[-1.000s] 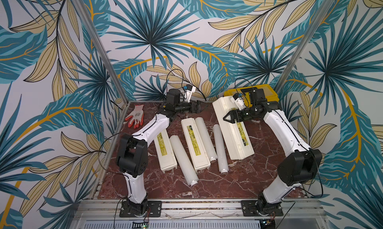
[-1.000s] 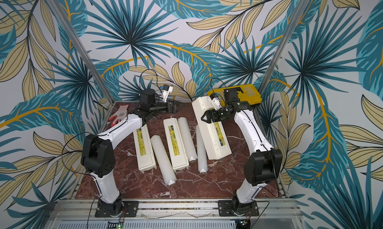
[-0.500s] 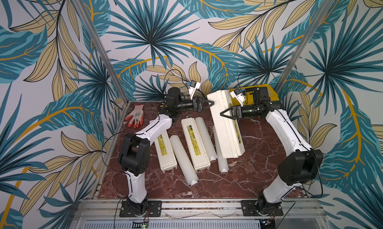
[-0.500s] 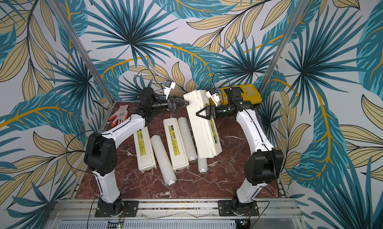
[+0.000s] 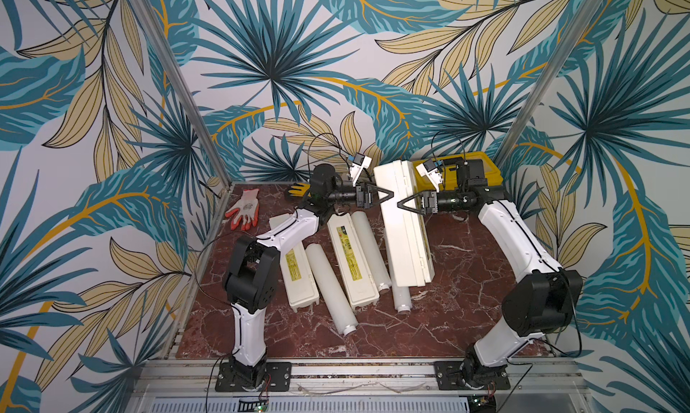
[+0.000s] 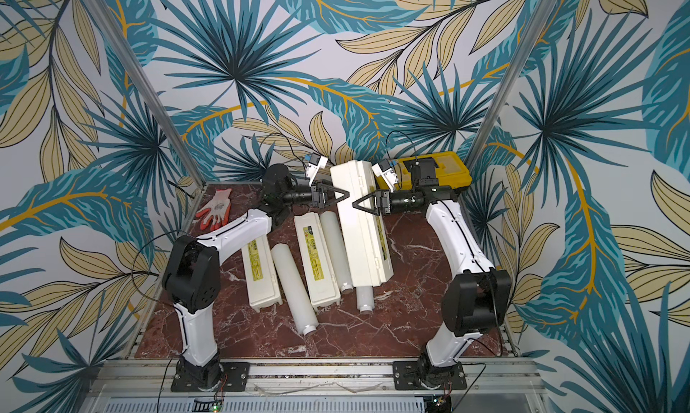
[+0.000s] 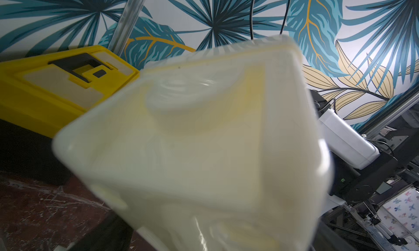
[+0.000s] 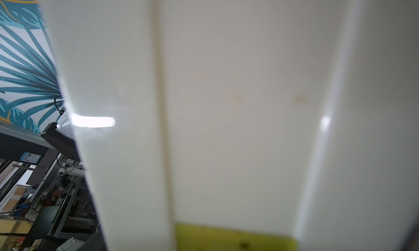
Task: Put plastic wrap rolls into dispensers
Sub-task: Open the lid of the plastic wrap cutting box.
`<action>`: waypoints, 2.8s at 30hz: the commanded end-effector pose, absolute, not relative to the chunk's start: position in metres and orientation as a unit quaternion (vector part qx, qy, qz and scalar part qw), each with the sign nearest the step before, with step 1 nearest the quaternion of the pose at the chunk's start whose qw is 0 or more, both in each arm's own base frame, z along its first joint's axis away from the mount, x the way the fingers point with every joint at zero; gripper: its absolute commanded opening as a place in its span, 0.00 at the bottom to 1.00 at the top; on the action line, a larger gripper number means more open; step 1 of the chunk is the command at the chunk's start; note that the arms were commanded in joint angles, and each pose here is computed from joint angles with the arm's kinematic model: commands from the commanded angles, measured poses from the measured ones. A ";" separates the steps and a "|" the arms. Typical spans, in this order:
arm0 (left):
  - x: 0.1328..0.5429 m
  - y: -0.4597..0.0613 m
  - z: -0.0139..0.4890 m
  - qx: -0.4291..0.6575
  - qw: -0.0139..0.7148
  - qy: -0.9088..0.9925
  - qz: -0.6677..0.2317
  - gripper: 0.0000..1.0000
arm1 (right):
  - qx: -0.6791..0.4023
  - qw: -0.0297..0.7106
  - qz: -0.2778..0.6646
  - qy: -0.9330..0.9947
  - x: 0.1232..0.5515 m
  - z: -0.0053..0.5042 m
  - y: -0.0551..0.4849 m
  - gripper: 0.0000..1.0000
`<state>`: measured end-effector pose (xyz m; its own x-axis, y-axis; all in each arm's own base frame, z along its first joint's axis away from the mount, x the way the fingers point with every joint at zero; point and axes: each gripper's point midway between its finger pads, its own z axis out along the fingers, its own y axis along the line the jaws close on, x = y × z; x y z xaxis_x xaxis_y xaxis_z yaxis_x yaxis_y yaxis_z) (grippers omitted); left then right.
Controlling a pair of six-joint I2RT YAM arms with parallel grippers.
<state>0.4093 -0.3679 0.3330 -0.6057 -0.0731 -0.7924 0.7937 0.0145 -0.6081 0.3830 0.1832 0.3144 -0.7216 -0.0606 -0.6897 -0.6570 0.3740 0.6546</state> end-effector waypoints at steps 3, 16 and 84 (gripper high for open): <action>0.398 -0.386 0.354 0.321 0.354 0.595 -0.646 1.00 | -0.263 0.293 0.546 0.740 0.360 0.340 0.199 0.69; 0.407 -0.410 0.332 0.282 0.370 0.619 -0.633 0.91 | -0.262 0.283 0.563 0.731 0.358 0.342 0.203 0.65; 0.370 -0.434 0.362 0.345 0.319 0.610 -0.638 1.00 | -0.266 0.228 0.608 0.713 0.327 0.329 0.211 0.56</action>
<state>0.3789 -0.4101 0.3601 -0.6239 0.0666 -0.7787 0.7754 -0.0718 -0.6274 0.3529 0.1872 0.3251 -0.7139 -0.0568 -0.6979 -0.6888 0.2364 0.6853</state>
